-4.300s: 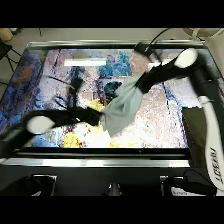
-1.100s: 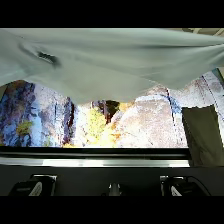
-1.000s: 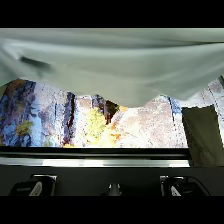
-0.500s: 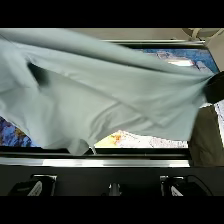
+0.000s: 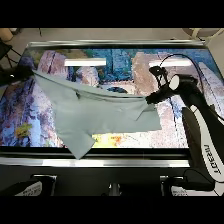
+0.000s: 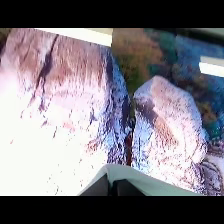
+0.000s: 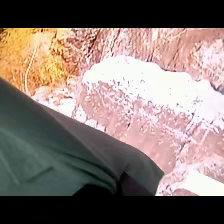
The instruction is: Fold the shirts.
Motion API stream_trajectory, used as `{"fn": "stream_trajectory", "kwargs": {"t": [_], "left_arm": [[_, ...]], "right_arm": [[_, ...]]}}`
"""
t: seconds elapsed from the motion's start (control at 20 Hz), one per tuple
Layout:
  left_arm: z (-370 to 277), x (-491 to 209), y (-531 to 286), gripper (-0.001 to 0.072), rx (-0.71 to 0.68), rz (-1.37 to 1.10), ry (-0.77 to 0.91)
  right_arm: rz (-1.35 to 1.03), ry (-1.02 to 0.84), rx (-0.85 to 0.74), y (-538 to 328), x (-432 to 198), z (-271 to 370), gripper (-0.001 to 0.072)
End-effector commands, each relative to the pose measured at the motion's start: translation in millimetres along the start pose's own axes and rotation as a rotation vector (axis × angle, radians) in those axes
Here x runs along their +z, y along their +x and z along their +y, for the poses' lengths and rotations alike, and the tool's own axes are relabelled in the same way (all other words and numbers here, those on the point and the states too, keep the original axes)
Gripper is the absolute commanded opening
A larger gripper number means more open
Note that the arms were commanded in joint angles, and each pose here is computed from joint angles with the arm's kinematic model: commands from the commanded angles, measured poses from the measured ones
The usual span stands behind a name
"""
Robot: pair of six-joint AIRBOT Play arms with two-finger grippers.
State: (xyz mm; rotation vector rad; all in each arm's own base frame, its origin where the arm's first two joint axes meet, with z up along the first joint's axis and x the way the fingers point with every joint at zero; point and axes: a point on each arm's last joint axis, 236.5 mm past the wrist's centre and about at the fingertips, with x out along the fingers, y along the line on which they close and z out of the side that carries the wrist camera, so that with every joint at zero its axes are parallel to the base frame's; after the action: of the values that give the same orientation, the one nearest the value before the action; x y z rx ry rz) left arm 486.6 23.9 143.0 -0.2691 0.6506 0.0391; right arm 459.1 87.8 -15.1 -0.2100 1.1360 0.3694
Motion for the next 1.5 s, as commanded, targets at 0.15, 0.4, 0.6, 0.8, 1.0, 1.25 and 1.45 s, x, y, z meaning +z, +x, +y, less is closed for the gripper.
{"fn": "stream_trajectory", "kwargs": {"t": [0.15, 0.4, 0.6, 0.8, 1.0, 1.25, 1.45], "left_arm": [[-18.3, -83.9, 89.2, 0.0035, -0.088, 0.234, -0.162], [-6.6, -94.5, 55.4, 0.0603, -0.094, 0.42, -0.167], [15.0, -174.5, 1.3, 0.0603, -0.129, 0.801, -0.115], [20.3, -254.0, -23.0, 0.06, -0.122, 0.93, -0.149], [25.6, -311.3, -35.4, 0.0592, -0.113, 0.989, -0.172], [30.7, -298.7, 0.5, 0.0591, -0.091, 0.828, -0.204], [22.4, -289.2, 17.7, 0.0585, -0.104, 0.758, -0.235]], "right_arm": [[-0.151, 0.266, 0.045, 58.1, 32.5, -2.3, 0.0063], [-0.124, 0.154, 0.019, -20.8, 26.2, -57.6, 0.0615], [0.101, 0.2, 0.091, -63.6, -59.9, -96.2, 0.0561], [0.257, 0.173, 0.281, -45.4, -116.4, -57.6, 0.0489], [0.284, 0.178, 0.377, -31.5, -136.0, -32.5, 0.0486], [0.302, 0.175, 0.39, -24.4, -144.2, -29.5, 0.0486], [0.288, 0.179, 0.375, -20.1, -142.0, -33.1, 0.0488]]}}
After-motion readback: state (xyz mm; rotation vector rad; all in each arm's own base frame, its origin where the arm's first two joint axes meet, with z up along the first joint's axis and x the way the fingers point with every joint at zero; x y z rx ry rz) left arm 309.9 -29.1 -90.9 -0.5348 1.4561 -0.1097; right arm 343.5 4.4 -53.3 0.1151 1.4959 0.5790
